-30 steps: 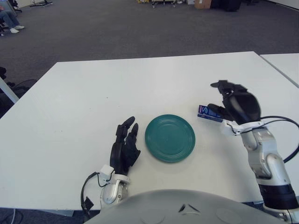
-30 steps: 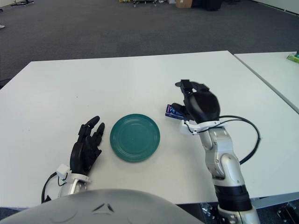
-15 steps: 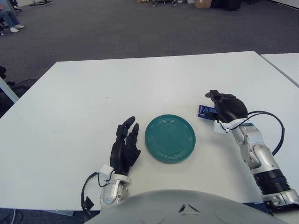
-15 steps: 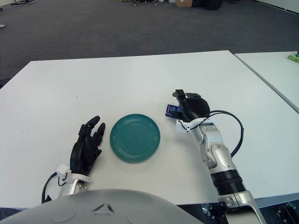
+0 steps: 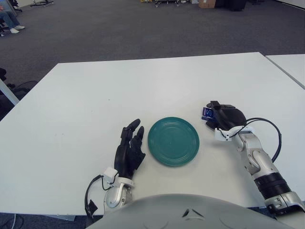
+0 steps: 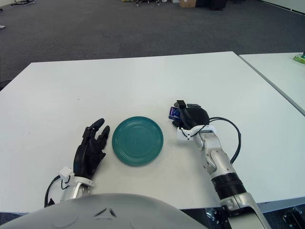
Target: Put the gum into the plate.
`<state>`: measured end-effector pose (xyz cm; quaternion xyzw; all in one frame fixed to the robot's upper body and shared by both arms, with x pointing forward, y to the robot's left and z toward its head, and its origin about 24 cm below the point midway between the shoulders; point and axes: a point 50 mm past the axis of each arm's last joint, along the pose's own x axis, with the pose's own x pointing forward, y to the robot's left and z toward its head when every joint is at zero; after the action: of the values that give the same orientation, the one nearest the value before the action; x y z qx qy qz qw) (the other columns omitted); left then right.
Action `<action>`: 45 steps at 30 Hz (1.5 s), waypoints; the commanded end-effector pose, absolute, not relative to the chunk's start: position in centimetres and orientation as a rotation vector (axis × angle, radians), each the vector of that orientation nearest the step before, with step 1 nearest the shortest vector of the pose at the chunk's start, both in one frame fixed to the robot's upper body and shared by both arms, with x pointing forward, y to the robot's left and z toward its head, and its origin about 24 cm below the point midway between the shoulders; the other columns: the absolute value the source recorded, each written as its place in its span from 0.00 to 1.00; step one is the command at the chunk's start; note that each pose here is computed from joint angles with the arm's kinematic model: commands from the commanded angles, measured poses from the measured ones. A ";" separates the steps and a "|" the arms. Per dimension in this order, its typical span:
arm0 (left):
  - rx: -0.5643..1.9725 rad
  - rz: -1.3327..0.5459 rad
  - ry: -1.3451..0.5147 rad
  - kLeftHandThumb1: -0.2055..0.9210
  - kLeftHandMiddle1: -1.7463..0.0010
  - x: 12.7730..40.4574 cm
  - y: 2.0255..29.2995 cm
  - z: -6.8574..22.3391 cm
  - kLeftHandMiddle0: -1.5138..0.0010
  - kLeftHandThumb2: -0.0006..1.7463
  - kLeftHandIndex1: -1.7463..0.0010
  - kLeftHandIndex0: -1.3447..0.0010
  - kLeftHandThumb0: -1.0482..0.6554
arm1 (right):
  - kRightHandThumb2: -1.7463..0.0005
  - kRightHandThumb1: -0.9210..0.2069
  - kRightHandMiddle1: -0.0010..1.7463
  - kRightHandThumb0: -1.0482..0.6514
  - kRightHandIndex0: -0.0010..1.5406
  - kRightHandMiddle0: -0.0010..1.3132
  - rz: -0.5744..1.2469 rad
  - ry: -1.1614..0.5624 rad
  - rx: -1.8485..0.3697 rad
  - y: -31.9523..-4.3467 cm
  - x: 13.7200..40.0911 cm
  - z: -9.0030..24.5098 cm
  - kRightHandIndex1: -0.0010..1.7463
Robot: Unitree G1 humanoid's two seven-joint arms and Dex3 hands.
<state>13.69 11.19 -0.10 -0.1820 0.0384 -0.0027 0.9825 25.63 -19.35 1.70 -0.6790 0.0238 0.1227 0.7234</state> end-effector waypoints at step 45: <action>-0.443 -0.062 0.036 1.00 0.99 15.0 8.8 0.1 0.76 0.52 0.47 0.99 0.06 | 0.58 0.00 0.85 0.23 0.31 0.09 0.603 0.603 -1.739 -27.7 20.5 -8.1 0.96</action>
<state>14.44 9.81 -0.20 -0.1913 0.0223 -0.0268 0.9809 28.88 -23.94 -0.59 -0.7553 0.0748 0.1369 0.6366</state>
